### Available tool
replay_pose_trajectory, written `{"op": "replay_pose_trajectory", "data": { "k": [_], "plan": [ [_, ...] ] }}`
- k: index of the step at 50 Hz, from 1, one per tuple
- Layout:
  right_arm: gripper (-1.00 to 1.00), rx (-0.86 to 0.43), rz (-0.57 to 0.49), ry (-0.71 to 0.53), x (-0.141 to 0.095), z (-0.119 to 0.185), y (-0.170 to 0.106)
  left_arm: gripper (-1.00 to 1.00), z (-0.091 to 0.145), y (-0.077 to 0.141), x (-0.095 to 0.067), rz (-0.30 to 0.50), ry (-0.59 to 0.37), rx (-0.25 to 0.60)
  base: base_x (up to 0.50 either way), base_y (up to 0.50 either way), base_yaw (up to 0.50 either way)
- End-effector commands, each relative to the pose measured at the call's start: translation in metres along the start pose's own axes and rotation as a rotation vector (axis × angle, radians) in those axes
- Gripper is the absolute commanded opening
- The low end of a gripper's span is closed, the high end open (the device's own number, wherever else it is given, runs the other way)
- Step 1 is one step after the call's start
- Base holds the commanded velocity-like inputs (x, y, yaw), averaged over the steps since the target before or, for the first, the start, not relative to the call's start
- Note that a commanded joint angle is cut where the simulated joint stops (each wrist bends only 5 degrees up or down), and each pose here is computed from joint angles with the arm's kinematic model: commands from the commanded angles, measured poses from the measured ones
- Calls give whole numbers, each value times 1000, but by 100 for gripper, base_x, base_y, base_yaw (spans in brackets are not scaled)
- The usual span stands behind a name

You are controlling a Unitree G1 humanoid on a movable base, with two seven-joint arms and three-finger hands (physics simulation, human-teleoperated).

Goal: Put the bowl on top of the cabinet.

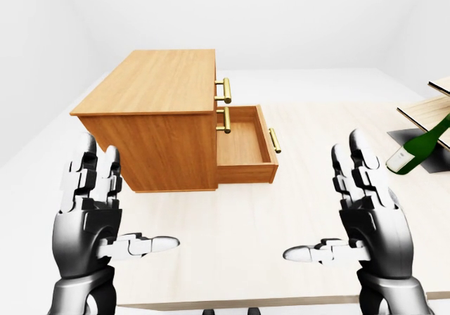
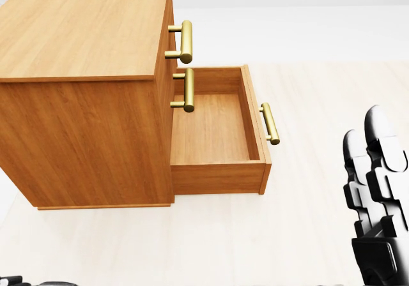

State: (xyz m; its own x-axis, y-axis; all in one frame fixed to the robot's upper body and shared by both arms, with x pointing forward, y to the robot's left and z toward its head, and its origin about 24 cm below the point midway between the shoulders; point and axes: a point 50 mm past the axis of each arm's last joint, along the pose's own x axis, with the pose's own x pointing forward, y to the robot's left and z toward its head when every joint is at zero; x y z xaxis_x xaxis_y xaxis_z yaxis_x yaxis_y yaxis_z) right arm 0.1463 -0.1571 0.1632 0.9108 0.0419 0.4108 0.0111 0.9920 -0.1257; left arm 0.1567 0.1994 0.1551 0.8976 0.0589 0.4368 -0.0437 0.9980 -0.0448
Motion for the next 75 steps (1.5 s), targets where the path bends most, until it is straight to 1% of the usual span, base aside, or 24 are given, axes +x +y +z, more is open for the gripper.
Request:
{"op": "replay_pose_trajectory", "data": {
  "k": [1, 3, 4, 5, 6, 8, 10, 14, 20, 23, 25, 28, 31, 35, 38, 40, 42, 46, 52, 56, 62, 67, 73, 75],
  "plan": [
    [100, -164, -43, 164, -37, 7, -39, 100, -4, -3, -1, -4, 22, 0, 0, 0, 0],
    [100, -157, -35, 182, -40, 8, -43, 100, -3, -3, -1, -4, 20, 0, 0, 0, 0],
    [100, -433, 76, -34, -12, 53, -81, 100, -2, -1, 0, 5, 9, 0, 0, 0, 0],
    [100, -442, 106, -167, 2, 73, -82, 100, -2, -1, 0, 5, 11, 0, 0, 0, 0],
    [100, -406, 105, -203, 6, 81, -83, 100, -1, -1, 0, 5, 8, 1, 0, 0, 0],
    [100, -332, 81, -220, 10, 88, -84, 100, 1, -1, 0, 5, 1, 2, 0, 0, 0],
    [100, -289, 68, -234, 13, 93, -85, 100, -1, -1, 0, 4, 8, 1, 0, 0, 0],
    [100, -252, 66, -275, 17, 103, -85, 100, -1, -2, -1, 2, 10, 2, 0, 0, 0],
    [100, -266, 80, -342, 20, 115, -85, 100, -1, -1, -1, 2, 11, 2, 0, 0, 0],
    [100, -320, 101, -352, 20, 113, -83, 100, -1, -1, -1, 3, 11, 2, 0, 0, 0],
    [100, -384, 128, -356, 19, 110, -81, 100, -1, -1, -1, 4, 10, 2, 0, 0, 0],
    [100, -505, 182, -381, 20, 109, -76, 100, 0, 0, -1, 7, 6, 2, 0, 0, 0],
    [100, -660, 253, -386, 23, 106, -70, 100, 1, 0, -1, 7, 1, 3, 0, 0, 0],
    [100, -917, 348, -340, 28, 100, -62, 100, 1, 0, -1, 8, -1, 4, 0, 0, 0],
    [100, -1095, 411, -251, 32, 90, -56, 100, 1, 0, -1, 9, -3, 3, 0, 0, 0],
    [100, -1189, 460, -171, 34, 80, -53, 100, 2, 1, 0, 12, -7, 3, 0, 0, 0],
    [100, -1268, 431, -116, 38, 73, -55, 100, 1, 1, 1, 12, -6, 3, 0, 0, 0],
    [100, -1364, 317, -6, 48, 61, -67, 100, 1, 0, -1, 9, -1, 2, 0, 0, 0],
    [100, -1491, 109, 151, 60, 52, -92, 100, -1, 0, 0, 9, 3, 1, 0, 0, 0],
    [100, -1502, 7, 216, 63, 49, -105, 100, 0, 0, 0, 9, 3, 2, 0, 0, 0],
    [100, -1481, -65, 275, 63, 45, -115, 100, -1, 0, 0, 8, 6, 1, 0, 0, 0],
    [100, -1445, -83, 310, 62, 40, -121, 100, -1, 0, 0, 7, 6, 2, 0, 0, 0],
    [100, -1394, -63, 358, 60, 28, -126, 100, -2, -1, 0, 5, 8, 2, 0, 0, 0],
    [100, -1395, -62, 361, 60, 28, -127, 100, -2, 0, 0, 6, 10, 1, 0, 0, 0]
  ]
}}
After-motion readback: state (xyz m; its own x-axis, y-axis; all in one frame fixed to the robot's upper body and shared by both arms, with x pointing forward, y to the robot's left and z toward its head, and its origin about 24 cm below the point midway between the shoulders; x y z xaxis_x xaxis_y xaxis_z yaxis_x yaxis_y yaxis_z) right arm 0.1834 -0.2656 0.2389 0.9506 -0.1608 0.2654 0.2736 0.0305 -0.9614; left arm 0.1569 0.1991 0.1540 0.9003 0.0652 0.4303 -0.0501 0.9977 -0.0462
